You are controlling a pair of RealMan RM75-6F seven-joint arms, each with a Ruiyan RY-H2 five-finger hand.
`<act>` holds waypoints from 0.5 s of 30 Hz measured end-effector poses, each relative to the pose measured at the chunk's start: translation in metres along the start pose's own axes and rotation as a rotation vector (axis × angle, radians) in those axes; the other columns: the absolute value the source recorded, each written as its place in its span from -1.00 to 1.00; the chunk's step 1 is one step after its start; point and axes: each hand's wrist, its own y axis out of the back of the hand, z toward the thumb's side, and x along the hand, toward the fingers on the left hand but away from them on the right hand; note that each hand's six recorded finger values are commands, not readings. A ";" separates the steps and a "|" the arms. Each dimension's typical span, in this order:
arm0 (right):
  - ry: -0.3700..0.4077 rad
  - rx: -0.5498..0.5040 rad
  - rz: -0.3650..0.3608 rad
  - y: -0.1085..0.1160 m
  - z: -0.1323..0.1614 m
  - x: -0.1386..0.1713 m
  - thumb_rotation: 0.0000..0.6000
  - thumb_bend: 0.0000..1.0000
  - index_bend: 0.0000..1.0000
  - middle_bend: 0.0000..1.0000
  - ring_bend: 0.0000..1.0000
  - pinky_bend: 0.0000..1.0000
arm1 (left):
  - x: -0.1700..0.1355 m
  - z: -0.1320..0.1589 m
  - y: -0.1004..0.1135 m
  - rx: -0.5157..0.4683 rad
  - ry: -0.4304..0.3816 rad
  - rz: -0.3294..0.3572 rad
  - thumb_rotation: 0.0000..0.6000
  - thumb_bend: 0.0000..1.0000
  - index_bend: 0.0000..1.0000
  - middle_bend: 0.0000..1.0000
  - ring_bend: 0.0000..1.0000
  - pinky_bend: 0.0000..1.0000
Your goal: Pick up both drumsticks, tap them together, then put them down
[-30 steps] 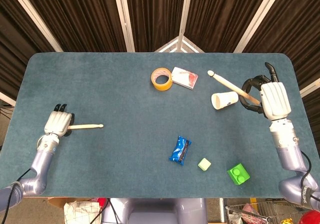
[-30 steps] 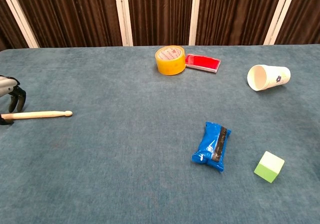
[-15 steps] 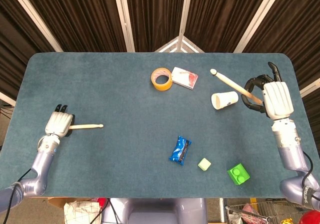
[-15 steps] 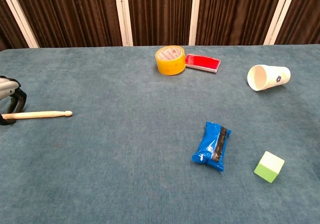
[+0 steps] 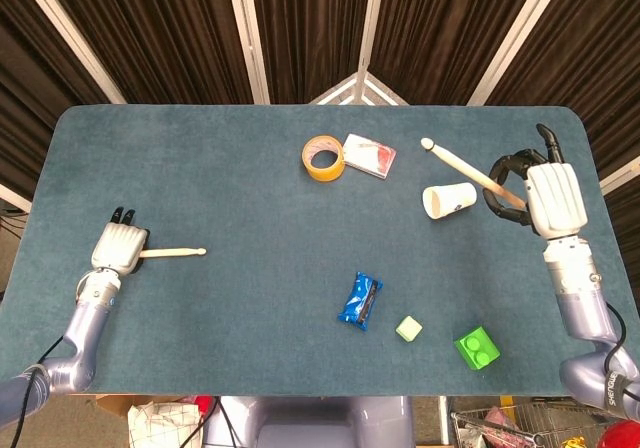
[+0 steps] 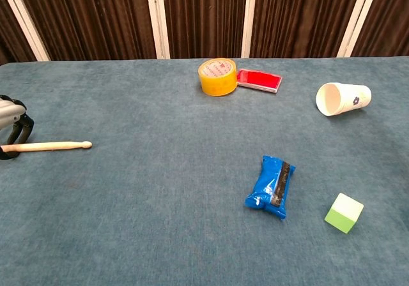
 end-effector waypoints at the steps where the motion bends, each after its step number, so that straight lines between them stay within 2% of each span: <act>1: -0.002 0.000 0.000 0.000 -0.001 0.000 1.00 -0.08 0.41 0.28 -0.17 -0.99 | 0.000 0.000 0.000 0.002 -0.001 0.002 1.00 -0.27 0.11 0.07 -0.78 -0.82; 15: -0.003 0.007 -0.003 0.003 -0.002 -0.004 1.00 -0.08 0.41 0.28 -0.17 -0.99 | -0.001 0.002 -0.001 0.056 0.000 0.009 1.00 -0.24 0.14 0.09 -0.76 -0.82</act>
